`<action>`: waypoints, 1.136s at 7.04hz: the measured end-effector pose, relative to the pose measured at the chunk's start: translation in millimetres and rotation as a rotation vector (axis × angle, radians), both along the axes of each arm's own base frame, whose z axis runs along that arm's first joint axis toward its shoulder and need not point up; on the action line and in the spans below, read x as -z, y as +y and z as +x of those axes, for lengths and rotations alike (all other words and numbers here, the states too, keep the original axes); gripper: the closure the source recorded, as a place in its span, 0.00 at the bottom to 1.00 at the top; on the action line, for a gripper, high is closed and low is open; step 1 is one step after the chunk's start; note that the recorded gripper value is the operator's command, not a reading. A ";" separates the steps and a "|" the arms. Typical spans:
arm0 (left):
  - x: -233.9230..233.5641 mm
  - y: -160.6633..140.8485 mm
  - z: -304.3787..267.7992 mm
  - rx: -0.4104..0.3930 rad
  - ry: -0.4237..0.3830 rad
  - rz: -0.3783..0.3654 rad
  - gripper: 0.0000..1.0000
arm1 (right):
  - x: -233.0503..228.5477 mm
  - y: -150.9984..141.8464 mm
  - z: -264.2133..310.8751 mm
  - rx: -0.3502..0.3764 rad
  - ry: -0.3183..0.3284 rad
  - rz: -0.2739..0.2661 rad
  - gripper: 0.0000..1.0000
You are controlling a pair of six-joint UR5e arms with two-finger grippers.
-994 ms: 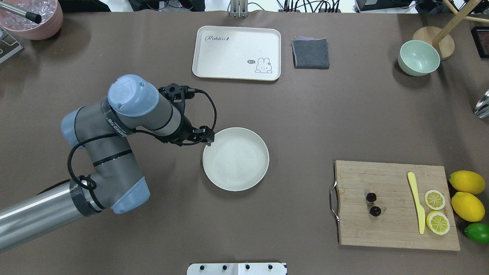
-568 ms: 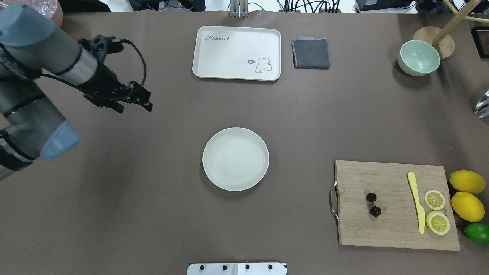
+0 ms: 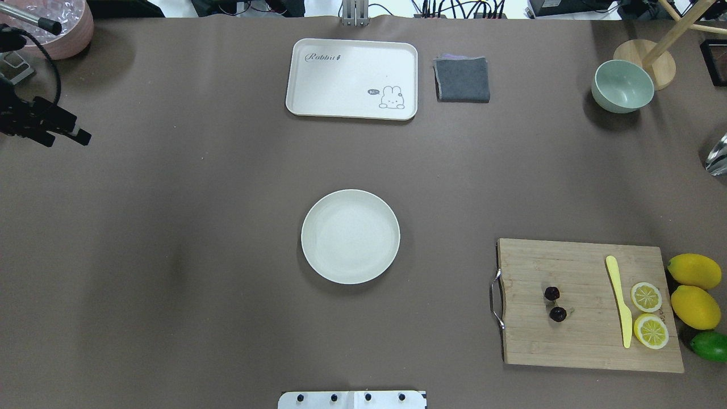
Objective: Place red cherry on plate
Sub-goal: 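Release the plate and withdraw the left arm while the right arm reaches the cherries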
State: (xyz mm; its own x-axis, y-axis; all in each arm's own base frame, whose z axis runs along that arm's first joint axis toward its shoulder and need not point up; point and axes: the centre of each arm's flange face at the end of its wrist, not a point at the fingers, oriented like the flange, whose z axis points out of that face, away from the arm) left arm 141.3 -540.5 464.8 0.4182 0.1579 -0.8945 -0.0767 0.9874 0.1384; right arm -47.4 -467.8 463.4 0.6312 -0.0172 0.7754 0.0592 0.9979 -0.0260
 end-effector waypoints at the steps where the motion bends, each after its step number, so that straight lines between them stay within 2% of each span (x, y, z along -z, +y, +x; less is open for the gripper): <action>1: -21.5 0.8 -19.6 -0.004 0.010 -0.002 0.03 | 32.7 0.1 -40.3 0.016 -0.003 -0.008 0.00; 3: -42.9 7.2 -34.6 -0.003 0.013 -0.014 0.03 | 87.1 8.6 -113.8 0.029 0.018 -0.007 0.06; 5: -51.7 13.7 -38.0 -0.002 0.010 -0.023 0.03 | 130.4 27.5 -175.7 0.071 0.030 0.042 0.06; 8: -54.9 16.1 -43.2 0.009 0.008 -0.032 0.03 | 124.6 62.9 -219.6 0.136 0.077 0.108 0.05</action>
State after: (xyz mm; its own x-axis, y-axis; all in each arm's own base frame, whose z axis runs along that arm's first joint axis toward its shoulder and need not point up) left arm 98.1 -524.4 519.7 0.4127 0.1260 -0.9021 -0.0673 0.9919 0.1077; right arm -267.0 -404.9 338.8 0.6748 -0.1864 0.7140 0.1952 0.9782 0.0708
